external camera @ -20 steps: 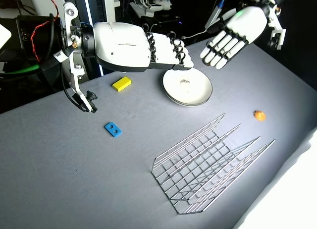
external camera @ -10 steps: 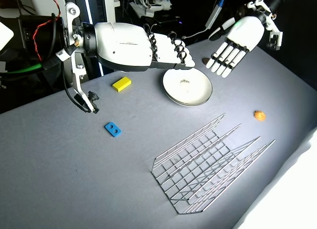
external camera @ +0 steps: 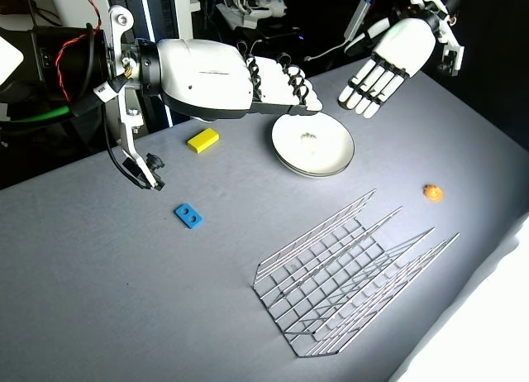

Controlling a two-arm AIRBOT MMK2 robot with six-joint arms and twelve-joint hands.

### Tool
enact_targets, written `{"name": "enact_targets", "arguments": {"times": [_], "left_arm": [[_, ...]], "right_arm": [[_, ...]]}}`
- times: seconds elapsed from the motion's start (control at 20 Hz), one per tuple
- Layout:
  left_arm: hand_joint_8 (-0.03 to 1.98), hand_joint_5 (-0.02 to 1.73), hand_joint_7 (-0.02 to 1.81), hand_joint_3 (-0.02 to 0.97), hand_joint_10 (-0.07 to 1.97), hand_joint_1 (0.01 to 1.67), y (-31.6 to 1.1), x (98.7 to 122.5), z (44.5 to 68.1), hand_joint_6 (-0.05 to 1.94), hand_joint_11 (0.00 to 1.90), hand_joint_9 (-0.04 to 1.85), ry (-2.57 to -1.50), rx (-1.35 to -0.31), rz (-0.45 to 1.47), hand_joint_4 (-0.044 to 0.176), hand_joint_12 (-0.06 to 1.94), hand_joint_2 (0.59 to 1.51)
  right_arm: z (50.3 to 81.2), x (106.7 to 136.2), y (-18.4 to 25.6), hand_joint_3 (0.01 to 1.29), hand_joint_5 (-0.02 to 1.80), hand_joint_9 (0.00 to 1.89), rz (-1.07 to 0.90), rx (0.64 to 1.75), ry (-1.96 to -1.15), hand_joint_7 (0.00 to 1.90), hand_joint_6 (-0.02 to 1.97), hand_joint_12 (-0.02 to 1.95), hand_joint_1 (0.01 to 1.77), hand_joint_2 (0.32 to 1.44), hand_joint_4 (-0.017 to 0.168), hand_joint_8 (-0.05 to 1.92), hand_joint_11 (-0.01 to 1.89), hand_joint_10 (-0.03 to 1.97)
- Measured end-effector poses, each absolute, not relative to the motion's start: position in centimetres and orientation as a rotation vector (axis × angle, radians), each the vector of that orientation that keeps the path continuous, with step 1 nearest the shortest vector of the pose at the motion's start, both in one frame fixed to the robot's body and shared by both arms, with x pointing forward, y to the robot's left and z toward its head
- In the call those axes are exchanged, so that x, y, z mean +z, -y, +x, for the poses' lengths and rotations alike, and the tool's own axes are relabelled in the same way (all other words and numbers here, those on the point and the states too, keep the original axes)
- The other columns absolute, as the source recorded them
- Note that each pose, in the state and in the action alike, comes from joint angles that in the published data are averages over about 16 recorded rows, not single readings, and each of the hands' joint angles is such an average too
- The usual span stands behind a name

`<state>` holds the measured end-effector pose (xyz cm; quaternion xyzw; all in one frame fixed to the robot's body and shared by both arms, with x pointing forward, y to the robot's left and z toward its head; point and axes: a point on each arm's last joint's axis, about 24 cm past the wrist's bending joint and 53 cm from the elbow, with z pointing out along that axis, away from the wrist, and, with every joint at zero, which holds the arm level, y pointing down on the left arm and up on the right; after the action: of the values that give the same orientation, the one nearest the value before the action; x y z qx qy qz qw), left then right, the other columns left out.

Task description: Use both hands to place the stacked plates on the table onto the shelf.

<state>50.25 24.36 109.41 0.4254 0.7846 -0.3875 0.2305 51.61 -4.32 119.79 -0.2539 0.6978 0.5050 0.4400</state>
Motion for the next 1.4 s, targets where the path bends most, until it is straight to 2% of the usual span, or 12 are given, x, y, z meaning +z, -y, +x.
{"name": "enact_targets", "arguments": {"times": [0.5, 1.4], "left_arm": [[0.01, 0.02, 0.02, 0.005, 0.02, 0.02, -23.3, 107.3, 48.9, 0.01, 0.02, 0.02, -2.214, -1.088, 1.171, -0.002, 0.01, 1.118], [0.01, 0.02, 0.02, 0.004, 0.02, 0.02, -23.9, 103.1, 49.6, 0.01, 0.02, 0.02, -2.347, -0.926, 1.057, -0.002, -0.02, 1.122]], "right_arm": [[51.6, 119.8, 4.3, 0.02, 0.02, 0.02, -0.637, 1.250, -1.729, 0.02, 0.03, 0.00, 0.97, 0.92, 0.002, 0.01, 0.02, 0.01], [51.5, 119.7, 4.3, 0.02, 0.02, 0.02, -0.643, 1.247, -1.729, 0.02, 0.03, 0.00, 0.98, 0.92, 0.003, 0.01, 0.02, 0.01]]}}
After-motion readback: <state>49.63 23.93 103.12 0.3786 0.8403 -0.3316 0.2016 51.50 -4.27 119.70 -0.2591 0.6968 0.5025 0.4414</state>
